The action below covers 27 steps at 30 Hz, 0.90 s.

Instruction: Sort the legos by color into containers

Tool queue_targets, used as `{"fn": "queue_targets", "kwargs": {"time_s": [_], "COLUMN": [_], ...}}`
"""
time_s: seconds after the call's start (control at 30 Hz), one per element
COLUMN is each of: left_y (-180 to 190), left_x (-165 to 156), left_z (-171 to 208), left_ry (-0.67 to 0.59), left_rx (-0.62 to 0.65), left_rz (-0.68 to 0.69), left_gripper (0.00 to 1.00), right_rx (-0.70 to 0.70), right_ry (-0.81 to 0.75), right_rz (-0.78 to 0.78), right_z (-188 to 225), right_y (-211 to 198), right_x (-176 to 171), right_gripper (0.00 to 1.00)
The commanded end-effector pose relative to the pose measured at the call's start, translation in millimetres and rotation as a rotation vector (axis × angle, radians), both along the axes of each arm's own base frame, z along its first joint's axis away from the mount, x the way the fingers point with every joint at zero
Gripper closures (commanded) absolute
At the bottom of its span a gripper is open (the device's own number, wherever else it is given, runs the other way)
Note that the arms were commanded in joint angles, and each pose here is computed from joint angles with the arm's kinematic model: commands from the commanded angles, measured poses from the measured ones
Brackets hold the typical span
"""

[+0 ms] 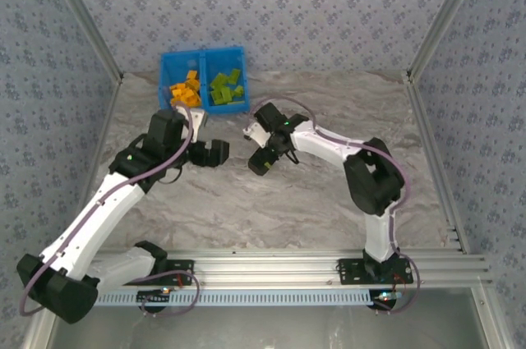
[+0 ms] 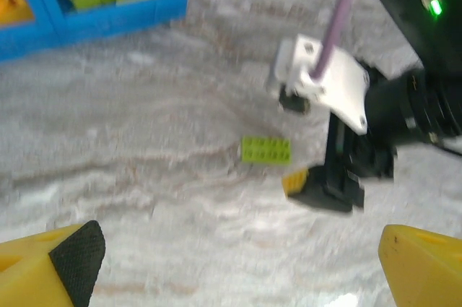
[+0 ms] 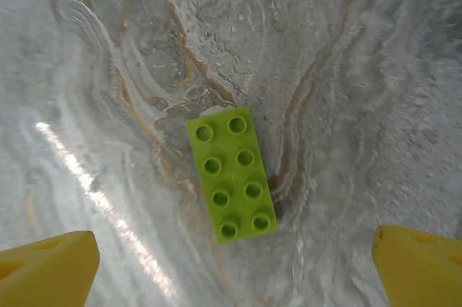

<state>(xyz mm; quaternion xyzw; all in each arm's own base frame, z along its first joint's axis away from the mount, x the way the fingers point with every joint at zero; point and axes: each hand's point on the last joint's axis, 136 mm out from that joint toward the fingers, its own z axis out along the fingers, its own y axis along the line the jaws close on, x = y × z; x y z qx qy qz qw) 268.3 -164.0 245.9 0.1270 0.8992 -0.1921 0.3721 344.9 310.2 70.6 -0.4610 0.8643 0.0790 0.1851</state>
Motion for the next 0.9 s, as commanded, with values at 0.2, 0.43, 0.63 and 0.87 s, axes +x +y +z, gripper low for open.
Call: {"fn": "queue_targets", "kwargs": {"time_s": [0.2,0.43,0.63,0.87], "left_y": [17,11,11,16], "left_x": [-19,-9,-6,-10], "left_z": [-13,-15,-10,4], "left_ry": [0.004,0.004,-0.005,-0.055], "left_rx": [-0.075,-0.076,-0.060,-0.079], "left_rz": [0.106,0.106,0.102,0.112], "left_gripper": [0.01,0.01,0.01,0.01], "right_rx": [-0.168,-0.197,-0.222,0.016], "right_ry": [0.071,0.095,0.084,-0.003], "right_rz": [0.051,0.048,0.023,-0.065], "right_z": [-45,-66,-68,4], "right_y": [-7,-7,-10,15], "right_x": [1,-6,-8,-1], "right_gripper": [0.19,0.49,0.70,0.76]}}
